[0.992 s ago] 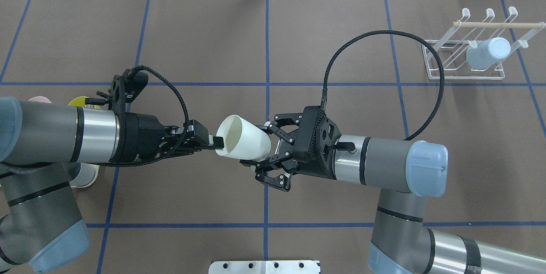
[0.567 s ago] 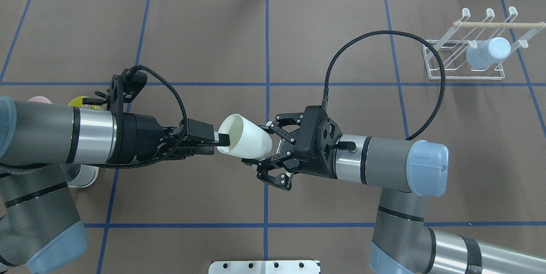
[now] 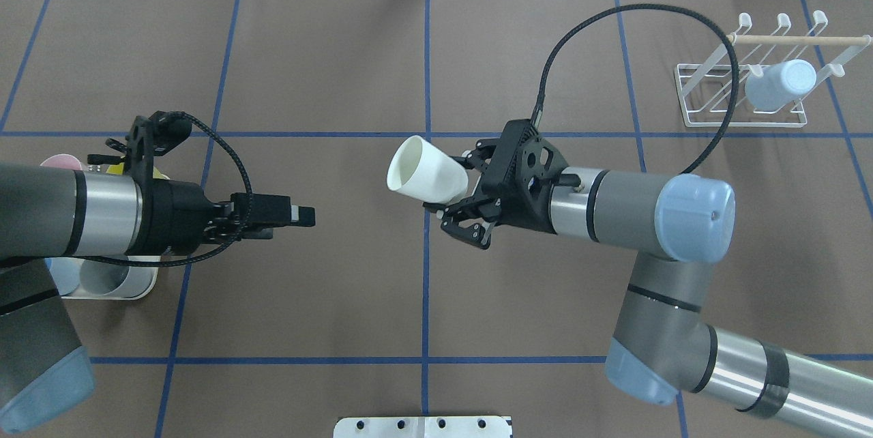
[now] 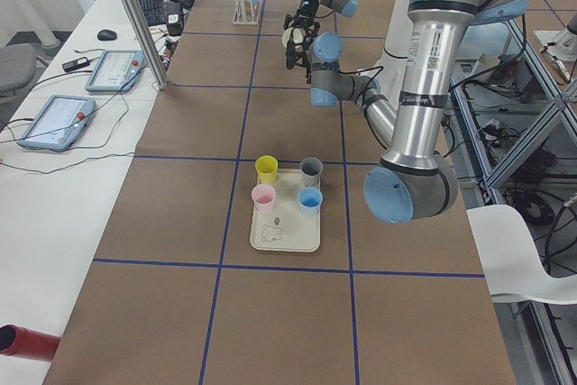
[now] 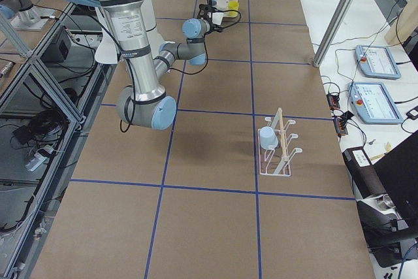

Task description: Transfer IKEA cup to right arm and place on rack

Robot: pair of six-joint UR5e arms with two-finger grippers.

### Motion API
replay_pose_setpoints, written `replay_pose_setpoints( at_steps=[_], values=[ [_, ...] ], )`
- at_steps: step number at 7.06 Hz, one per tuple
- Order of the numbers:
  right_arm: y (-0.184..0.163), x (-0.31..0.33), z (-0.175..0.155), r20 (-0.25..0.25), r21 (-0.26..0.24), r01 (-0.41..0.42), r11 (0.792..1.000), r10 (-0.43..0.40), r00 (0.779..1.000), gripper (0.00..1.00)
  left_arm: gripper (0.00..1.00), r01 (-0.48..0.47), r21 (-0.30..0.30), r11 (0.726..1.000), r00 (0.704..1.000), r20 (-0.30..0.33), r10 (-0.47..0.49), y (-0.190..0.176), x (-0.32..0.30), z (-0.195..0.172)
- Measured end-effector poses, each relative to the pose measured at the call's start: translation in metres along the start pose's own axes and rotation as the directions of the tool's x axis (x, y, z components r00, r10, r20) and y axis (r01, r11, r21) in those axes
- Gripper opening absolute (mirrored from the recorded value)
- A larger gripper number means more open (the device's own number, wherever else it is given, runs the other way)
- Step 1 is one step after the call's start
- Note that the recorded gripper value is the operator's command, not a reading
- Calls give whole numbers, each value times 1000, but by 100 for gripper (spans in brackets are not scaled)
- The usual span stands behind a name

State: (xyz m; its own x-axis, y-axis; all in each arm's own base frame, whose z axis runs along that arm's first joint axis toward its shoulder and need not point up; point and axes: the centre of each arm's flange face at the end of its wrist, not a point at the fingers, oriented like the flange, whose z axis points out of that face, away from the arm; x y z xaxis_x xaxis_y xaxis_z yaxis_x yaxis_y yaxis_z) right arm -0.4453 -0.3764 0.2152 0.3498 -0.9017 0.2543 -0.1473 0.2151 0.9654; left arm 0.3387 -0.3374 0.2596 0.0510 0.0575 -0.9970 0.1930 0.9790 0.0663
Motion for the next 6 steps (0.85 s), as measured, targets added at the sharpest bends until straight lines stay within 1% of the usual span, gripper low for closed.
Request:
replay_pose_setpoints(
  at_steps=[1, 2, 3, 4, 5, 6],
  values=[
    [-4, 28, -6, -47, -77, -7, 997, 4, 999, 0, 100, -51, 19, 999, 998, 49, 50, -6, -24, -11],
    [-7, 50, -13, -89, -138, -23, 990, 11, 996, 0, 100, -93, 31, 995, 992, 94, 90, -12, -45, -22],
    [-5, 75, -19, -143, -203, -41, 978, 12, 990, 0, 100, -122, 36, 992, 986, 123, 117, -15, -59, -29],
    [-2, 101, -26, -194, -283, -29, 959, -28, 981, 0, 100, -138, 37, 990, 982, 136, 131, -16, -65, -33],
    [3, 125, -33, -220, -372, 17, 928, -106, 970, 0, 100, -144, 37, 989, 981, 139, 137, -16, -67, -34],
    [7, 151, -43, -230, -468, 69, 881, -196, 953, 0, 100, -147, 37, 989, 980, 140, 140, -16, -67, -34]
  ],
)
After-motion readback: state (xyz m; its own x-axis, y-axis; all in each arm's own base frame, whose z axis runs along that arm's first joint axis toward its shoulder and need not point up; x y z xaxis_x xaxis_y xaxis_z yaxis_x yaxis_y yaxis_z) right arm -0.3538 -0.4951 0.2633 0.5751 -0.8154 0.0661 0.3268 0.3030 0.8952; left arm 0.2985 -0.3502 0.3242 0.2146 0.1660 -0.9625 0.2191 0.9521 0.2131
